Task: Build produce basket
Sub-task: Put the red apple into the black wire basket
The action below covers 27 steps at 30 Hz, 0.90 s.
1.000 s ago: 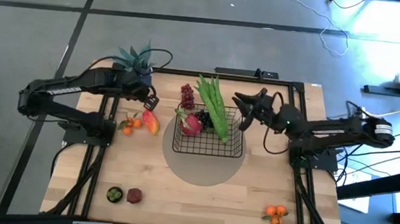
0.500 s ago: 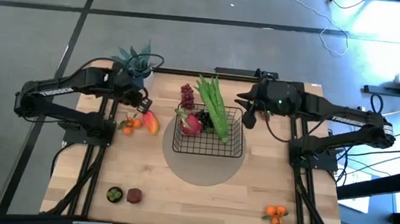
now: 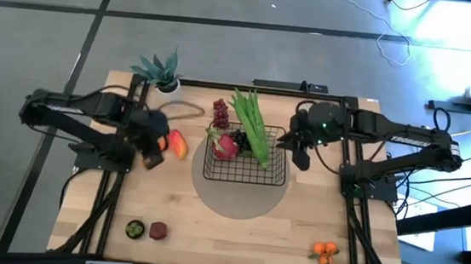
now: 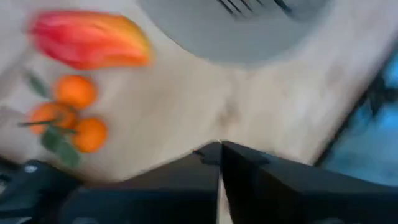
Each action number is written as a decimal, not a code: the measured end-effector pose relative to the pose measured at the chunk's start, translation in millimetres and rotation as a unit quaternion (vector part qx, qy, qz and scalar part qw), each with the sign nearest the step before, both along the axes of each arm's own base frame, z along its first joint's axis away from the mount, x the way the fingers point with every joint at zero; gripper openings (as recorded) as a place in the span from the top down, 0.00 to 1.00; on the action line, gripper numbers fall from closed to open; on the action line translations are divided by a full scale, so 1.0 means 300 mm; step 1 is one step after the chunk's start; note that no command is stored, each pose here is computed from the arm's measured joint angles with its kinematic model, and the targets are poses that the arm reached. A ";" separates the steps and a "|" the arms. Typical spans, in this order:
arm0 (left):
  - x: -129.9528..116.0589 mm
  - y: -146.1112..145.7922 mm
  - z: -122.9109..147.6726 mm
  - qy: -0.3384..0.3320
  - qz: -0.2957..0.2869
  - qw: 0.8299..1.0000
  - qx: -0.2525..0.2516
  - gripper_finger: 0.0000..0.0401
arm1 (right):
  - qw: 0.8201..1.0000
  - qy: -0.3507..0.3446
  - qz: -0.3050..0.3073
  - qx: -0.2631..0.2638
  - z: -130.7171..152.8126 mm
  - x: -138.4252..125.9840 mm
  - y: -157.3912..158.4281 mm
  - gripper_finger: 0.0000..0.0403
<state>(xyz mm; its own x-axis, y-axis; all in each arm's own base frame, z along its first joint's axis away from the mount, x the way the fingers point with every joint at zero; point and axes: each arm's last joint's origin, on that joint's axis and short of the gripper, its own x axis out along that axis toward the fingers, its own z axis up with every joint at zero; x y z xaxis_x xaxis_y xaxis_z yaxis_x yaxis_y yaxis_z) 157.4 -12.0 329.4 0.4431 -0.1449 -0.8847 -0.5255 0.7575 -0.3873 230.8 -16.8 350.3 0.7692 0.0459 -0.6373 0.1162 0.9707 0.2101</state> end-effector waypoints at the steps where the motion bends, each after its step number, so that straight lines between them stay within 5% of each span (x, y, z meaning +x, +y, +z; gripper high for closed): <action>1: -0.002 -0.019 0.000 -0.002 -0.031 1.000 0.006 1.00 | 1.000 0.008 0.006 0.002 -0.004 -0.003 0.008 0.79; 11: 0.058 -0.275 -0.011 -0.079 -0.215 0.973 0.012 1.00 | 0.995 0.084 0.017 0.042 -0.036 -0.035 0.079 0.79; 19: 0.078 -0.492 -0.095 -0.036 -0.228 0.973 -0.025 1.00 | 0.992 0.108 0.041 0.051 -0.045 -0.048 0.126 0.79; 27: 0.076 -0.609 -0.184 0.008 -0.247 0.969 -0.003 1.00 | 0.991 0.109 0.057 0.048 -0.045 -0.051 0.148 0.79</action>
<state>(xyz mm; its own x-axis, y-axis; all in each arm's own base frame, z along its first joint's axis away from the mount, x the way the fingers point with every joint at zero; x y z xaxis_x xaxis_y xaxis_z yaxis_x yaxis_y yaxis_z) 180.1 -194.7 274.1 0.3049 -0.3421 -0.8888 -0.1047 0.9156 -0.3883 215.5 27.6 336.8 0.6002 0.1931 -0.7762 0.0599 0.9568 0.2843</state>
